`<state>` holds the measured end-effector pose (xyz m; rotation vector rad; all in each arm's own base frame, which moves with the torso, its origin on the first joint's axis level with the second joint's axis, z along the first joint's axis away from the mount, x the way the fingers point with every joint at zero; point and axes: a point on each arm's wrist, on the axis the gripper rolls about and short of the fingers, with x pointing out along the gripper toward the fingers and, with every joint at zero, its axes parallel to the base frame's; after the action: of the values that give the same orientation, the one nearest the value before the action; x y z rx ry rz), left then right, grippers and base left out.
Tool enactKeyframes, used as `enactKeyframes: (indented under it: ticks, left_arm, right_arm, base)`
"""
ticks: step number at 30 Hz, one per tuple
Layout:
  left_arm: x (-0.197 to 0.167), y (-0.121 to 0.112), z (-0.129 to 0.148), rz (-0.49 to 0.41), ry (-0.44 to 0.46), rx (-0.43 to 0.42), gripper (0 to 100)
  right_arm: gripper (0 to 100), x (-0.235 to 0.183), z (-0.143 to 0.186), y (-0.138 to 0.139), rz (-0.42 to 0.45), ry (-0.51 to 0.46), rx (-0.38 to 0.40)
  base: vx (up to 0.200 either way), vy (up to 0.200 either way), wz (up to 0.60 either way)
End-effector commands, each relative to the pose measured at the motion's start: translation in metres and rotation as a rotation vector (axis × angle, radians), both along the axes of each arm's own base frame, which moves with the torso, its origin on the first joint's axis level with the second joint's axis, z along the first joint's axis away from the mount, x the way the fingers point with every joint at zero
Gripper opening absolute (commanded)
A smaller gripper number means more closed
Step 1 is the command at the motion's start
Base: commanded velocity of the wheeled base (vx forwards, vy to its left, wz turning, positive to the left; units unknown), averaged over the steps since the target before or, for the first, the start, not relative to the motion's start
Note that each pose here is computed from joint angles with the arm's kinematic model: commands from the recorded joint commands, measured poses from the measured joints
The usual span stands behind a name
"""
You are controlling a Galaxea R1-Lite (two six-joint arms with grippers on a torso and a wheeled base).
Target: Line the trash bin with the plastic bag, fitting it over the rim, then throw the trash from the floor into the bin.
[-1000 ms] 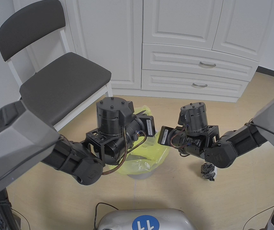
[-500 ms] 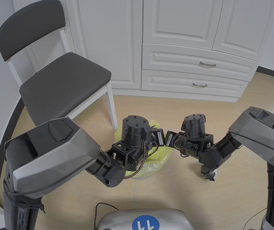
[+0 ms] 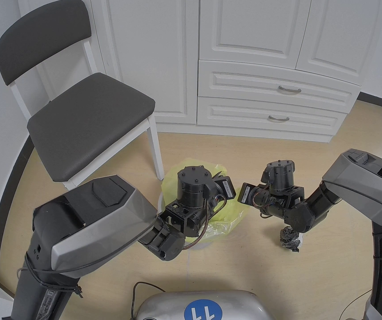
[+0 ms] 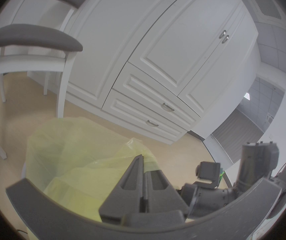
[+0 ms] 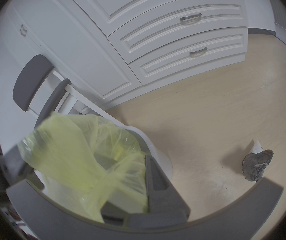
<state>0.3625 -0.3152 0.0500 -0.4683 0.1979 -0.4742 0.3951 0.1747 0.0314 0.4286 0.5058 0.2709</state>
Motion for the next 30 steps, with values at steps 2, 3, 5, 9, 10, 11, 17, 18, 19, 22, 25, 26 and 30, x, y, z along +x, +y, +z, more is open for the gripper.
enactKeyframes:
  ticks: [2, 3, 5, 9, 10, 11, 17, 18, 19, 22, 25, 26, 30]
  left_arm:
    - [0.006, -0.004, -0.018, 0.005, 0.03, -0.013, 0]
    - [0.006, -0.004, -0.018, 0.006, 0.034, -0.024, 0]
    - [0.006, -0.006, -0.018, 0.005, 0.047, -0.044, 0]
    - [0.005, -0.008, -0.022, 0.003, 0.078, -0.06, 0]
    - [0.005, -0.009, -0.023, 0.002, 0.083, -0.062, 0]
    - [0.006, -0.01, -0.024, 0.003, 0.086, -0.064, 0]
    - [0.009, -0.009, -0.029, 0.011, 0.098, -0.072, 0]
    - [0.011, -0.008, -0.029, 0.014, 0.097, -0.073, 0]
    - [0.012, -0.008, -0.03, 0.017, 0.097, -0.073, 0]
    - [0.023, 0.001, -0.034, 0.043, 0.103, -0.069, 0]
    - [0.037, 0.013, -0.036, 0.08, 0.105, -0.068, 0]
    - [0.043, 0.021, -0.036, 0.097, 0.106, -0.068, 0]
    - [0.056, 0.05, -0.032, 0.12, 0.112, -0.053, 0]
  right_arm:
    - [0, 0.001, 0.021, -0.006, -0.014, -0.046, 0.022]
    - [0, 0.0, 0.026, -0.007, -0.015, -0.057, 0.027]
    - [0, -0.002, 0.038, -0.007, -0.014, -0.08, 0.039]
    - [0, -0.006, 0.055, -0.012, -0.02, -0.113, 0.053]
    - [0, -0.007, 0.059, -0.012, -0.02, -0.12, 0.056]
    - [0, -0.008, 0.059, -0.013, -0.02, -0.12, 0.056]
    - [0, -0.01, 0.055, -0.009, -0.011, -0.109, 0.055]
    - [0, -0.01, 0.053, -0.007, -0.007, -0.102, 0.054]
    - [0, -0.01, 0.049, -0.005, -0.003, -0.094, 0.054]
    - [0, -0.011, 0.044, 0.006, 0.017, -0.091, 0.061]
    - [0, -0.012, 0.039, 0.017, 0.024, -0.101, 0.105]
    - [0, -0.013, 0.037, 0.025, 0.028, -0.107, 0.143]
    - [0, -0.014, 0.038, 0.047, 0.053, -0.114, 0.261]
  base:
    - [0.0, 0.0, 0.0]
    - [0.0, 0.0, 0.0]
    - [0.0, 0.0, 0.0]
    - [0.0, 0.0, 0.0]
    - [0.0, 0.0, 0.0]
    - [0.0, 0.0, 0.0]
    - [0.0, 0.0, 0.0]
    - [0.0, 0.0, 0.0]
    - [0.0, 0.0, 0.0]
    - [0.0, 0.0, 0.0]
    - [0.0, 0.0, 0.0]
    - [0.0, 0.0, 0.0]
    - [0.0, 0.0, 0.0]
